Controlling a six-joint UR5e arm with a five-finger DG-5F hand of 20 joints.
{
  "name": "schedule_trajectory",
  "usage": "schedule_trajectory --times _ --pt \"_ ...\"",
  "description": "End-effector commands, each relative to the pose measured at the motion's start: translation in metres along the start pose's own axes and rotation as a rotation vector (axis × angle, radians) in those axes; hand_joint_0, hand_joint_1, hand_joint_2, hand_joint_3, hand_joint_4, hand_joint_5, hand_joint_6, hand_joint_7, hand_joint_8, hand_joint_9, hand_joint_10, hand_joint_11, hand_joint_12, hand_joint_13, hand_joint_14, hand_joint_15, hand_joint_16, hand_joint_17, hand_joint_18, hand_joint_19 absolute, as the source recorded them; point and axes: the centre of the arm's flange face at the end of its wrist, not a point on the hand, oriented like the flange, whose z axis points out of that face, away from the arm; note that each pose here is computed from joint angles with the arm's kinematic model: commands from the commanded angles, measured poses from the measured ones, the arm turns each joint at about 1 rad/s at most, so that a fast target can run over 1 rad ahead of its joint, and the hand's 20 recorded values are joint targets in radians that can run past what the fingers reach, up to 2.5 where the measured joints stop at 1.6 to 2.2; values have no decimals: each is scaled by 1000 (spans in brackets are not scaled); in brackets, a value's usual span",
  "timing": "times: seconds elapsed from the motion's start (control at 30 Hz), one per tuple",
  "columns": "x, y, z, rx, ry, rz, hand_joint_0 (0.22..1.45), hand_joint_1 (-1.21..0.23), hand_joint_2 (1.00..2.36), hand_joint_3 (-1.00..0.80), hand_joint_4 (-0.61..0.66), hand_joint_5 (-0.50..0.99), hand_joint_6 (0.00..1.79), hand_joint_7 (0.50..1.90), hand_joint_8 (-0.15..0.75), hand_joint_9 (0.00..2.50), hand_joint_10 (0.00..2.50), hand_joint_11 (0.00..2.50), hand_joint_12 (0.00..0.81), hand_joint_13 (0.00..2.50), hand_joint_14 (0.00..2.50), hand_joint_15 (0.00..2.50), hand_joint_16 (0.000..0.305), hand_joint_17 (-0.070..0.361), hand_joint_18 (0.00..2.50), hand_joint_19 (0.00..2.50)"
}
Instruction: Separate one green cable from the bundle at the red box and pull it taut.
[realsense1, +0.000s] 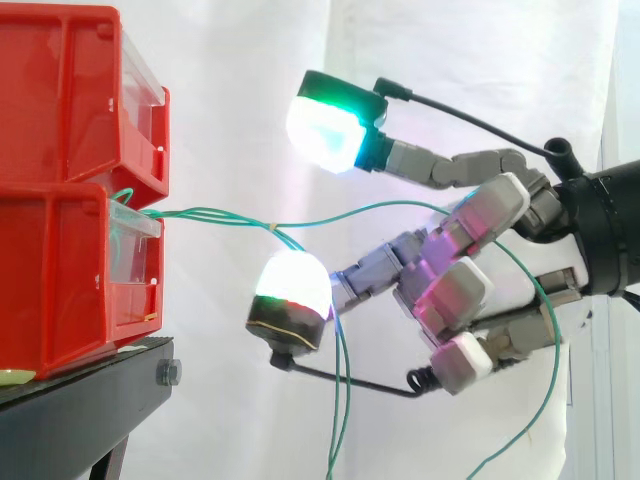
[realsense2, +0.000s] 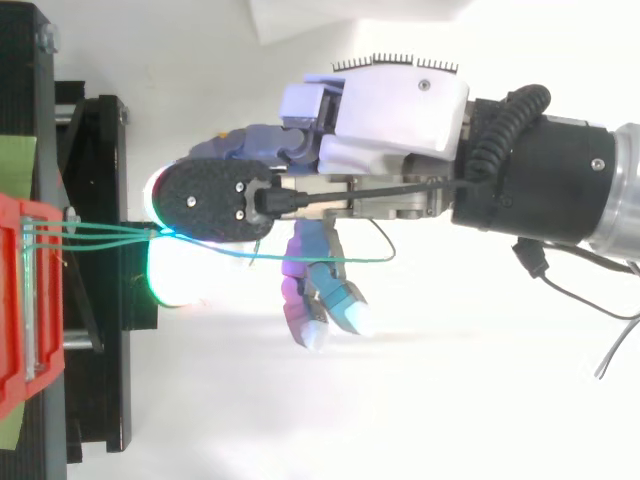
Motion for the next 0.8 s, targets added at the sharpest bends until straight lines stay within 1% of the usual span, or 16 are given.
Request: schedule_trajectory --times 0.0,0.13,0.2,0.3,0.47,0.53,0.63,0.77 --pt "0 -6 -6 57 -15 72 355 -357 1000 -500 188 134 504 1250 229 2103 15 407 436 1665 15 549 82 185 1576 261" --pt "1 -11 -10 88 -19 77 386 -336 1000 -500 140 143 503 1304 217 2179 17 430 423 1692 15 549 78 176 1553 284" --pt "0 -13 -10 92 -20 76 391 -331 1000 -500 132 145 503 1310 207 2184 16 422 421 1698 18 551 77 173 1554 285" --pt "2 -14 -10 92 -19 75 401 -334 1000 -500 128 146 503 1321 207 2188 17 439 424 1705 17 555 76 171 1552 293" --pt "2 -13 -10 87 -29 73 402 -350 1000 -500 127 146 503 1333 221 2174 16 428 428 1701 15 557 77 172 1551 295" --pt "1 -14 -10 88 -33 74 411 -373 1000 -500 126 146 502 1330 227 2168 17 439 425 1692 16 562 75 169 1539 301" --pt "3 -13 -10 87 -30 75 445 -442 1000 -500 122 145 502 1332 222 2147 19 461 415 1669 16 584 72 163 1492 328" --pt "4 -10 -10 80 -38 76 465 -463 1000 -500 112 144 502 1337 219 2142 20 475 406 1652 17 589 71 159 1463 349"
